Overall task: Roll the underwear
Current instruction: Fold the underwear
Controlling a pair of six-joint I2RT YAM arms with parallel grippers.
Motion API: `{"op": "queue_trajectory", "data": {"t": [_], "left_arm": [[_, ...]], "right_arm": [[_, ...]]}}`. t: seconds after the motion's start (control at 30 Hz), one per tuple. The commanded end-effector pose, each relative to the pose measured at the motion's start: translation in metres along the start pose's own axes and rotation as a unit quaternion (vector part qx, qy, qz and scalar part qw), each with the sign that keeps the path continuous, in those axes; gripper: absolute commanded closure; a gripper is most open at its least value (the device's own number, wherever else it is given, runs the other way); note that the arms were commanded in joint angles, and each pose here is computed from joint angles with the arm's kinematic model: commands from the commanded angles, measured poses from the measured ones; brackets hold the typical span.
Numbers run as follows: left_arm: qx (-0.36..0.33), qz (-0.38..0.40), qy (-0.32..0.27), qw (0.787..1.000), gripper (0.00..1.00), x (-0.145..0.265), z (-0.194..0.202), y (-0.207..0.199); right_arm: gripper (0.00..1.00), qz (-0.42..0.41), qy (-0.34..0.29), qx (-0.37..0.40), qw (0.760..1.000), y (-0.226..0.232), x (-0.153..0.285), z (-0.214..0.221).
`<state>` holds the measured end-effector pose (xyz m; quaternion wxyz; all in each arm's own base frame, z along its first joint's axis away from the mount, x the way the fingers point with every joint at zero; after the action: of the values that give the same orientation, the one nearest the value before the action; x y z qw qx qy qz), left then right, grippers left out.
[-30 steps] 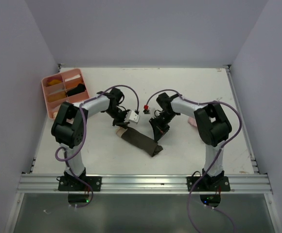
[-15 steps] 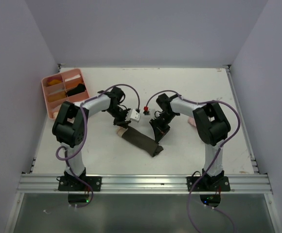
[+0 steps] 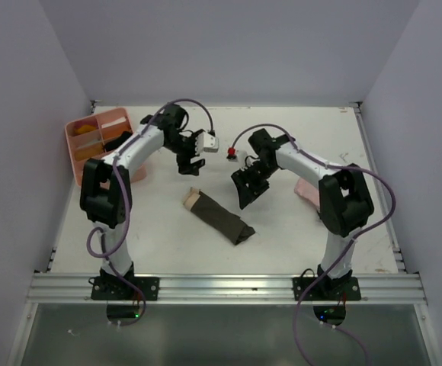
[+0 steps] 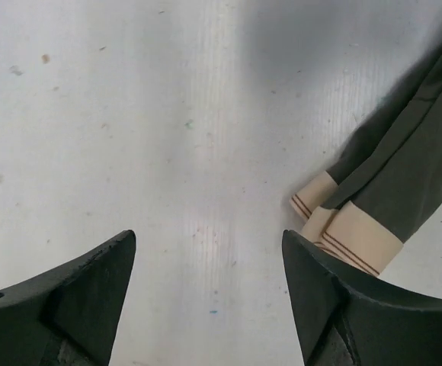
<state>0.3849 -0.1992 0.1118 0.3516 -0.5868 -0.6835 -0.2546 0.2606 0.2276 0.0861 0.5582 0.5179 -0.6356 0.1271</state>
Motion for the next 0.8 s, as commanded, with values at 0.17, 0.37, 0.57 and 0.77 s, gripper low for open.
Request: {"op": "queue_trajectory", "data": {"t": [0.17,0.37,0.57,0.77], "left_arm": [[0.190,0.103,-0.159,0.963,0.39,0.071,-0.022,-0.055],[0.376,0.251,-0.196,0.870,0.51,0.031,0.013,-0.131],[0.415,0.260,-0.242,0.837,0.53,0.013,0.005,-0.114],[0.470,0.225,-0.258,0.813,0.45,0.002,0.002,-0.103]], "right_arm": [[0.59,-0.094,-0.165,0.017,0.982,0.077,0.061,-0.060],[0.73,-0.175,-0.153,0.018,0.972,0.120,0.014,-0.054],[0.76,-0.209,-0.121,0.004,0.970,0.105,-0.026,-0.039],[0.73,-0.208,-0.124,-0.002,0.970,0.090,-0.045,-0.039]]}}
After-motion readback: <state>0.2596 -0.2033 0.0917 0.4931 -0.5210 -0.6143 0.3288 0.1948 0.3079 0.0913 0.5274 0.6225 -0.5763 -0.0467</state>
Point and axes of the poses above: each gripper's point midway between its finger pads, its own x axis back along the fingers, its own y axis along the line the jaws close on, z = x × y, the point moved 2 cm from there along x, back along the fingers, and after that the axes turned 13 degrees about x, right-handed, at the moved point
